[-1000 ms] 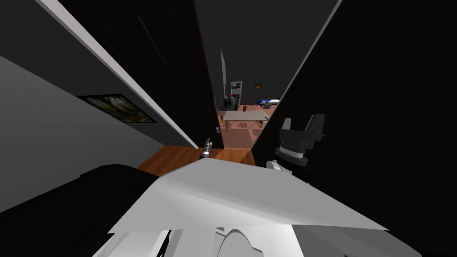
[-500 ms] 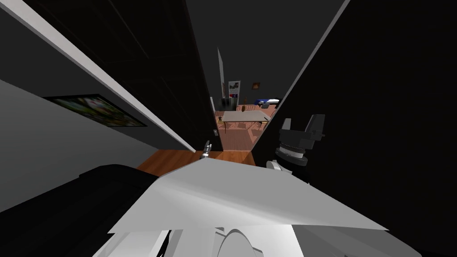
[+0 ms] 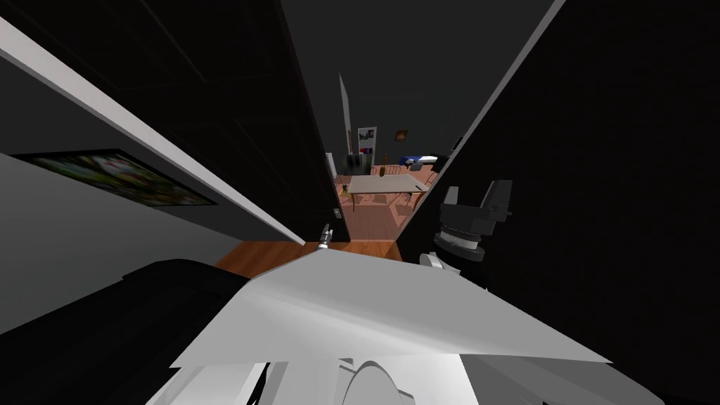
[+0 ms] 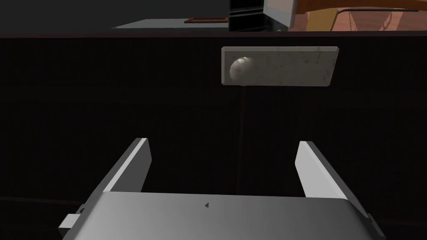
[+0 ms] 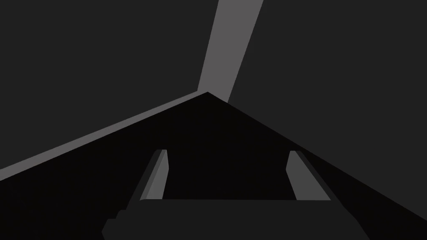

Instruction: Pull the door open

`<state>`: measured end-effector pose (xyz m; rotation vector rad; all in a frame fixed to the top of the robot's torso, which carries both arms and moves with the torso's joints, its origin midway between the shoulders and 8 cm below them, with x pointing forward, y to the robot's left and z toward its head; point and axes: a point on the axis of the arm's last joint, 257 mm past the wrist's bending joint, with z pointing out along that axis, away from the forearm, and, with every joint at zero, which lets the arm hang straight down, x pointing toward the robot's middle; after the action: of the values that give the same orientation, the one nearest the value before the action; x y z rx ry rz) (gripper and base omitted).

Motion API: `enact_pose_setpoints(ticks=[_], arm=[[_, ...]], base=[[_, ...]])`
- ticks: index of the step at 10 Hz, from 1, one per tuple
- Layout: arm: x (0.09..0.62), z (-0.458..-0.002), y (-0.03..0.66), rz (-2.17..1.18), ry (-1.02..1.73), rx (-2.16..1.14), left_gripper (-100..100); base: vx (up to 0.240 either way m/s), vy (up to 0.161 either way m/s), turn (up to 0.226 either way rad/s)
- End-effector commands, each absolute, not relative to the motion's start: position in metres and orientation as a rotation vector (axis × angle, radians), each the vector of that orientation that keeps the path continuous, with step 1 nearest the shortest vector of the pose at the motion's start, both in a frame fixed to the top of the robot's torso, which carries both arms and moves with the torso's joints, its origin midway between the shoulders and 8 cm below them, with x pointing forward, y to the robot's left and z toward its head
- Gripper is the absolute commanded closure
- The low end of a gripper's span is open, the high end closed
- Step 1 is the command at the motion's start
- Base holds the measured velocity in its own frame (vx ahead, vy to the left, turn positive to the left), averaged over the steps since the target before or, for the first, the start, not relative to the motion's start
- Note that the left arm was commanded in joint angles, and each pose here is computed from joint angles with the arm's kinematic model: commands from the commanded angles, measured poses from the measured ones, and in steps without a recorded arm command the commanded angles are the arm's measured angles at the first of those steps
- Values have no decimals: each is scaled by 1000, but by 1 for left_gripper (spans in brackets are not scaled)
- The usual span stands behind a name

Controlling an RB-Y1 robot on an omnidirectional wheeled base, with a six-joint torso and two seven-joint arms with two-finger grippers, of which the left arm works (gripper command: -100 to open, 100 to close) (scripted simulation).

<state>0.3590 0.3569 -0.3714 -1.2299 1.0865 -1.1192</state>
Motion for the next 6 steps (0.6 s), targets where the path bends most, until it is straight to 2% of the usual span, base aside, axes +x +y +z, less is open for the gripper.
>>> enact_pose_setpoints(ticks=[1, 4, 6], arm=[[355, -381, 360, -1110, 1092, -1251, -100], [352, -386, 362, -1103, 1095, -1264, -100], [350, -388, 375, -1088, 1083, -1274, -100]], base=[[129, 25, -44], [92, 25, -32], [175, 20, -99]])
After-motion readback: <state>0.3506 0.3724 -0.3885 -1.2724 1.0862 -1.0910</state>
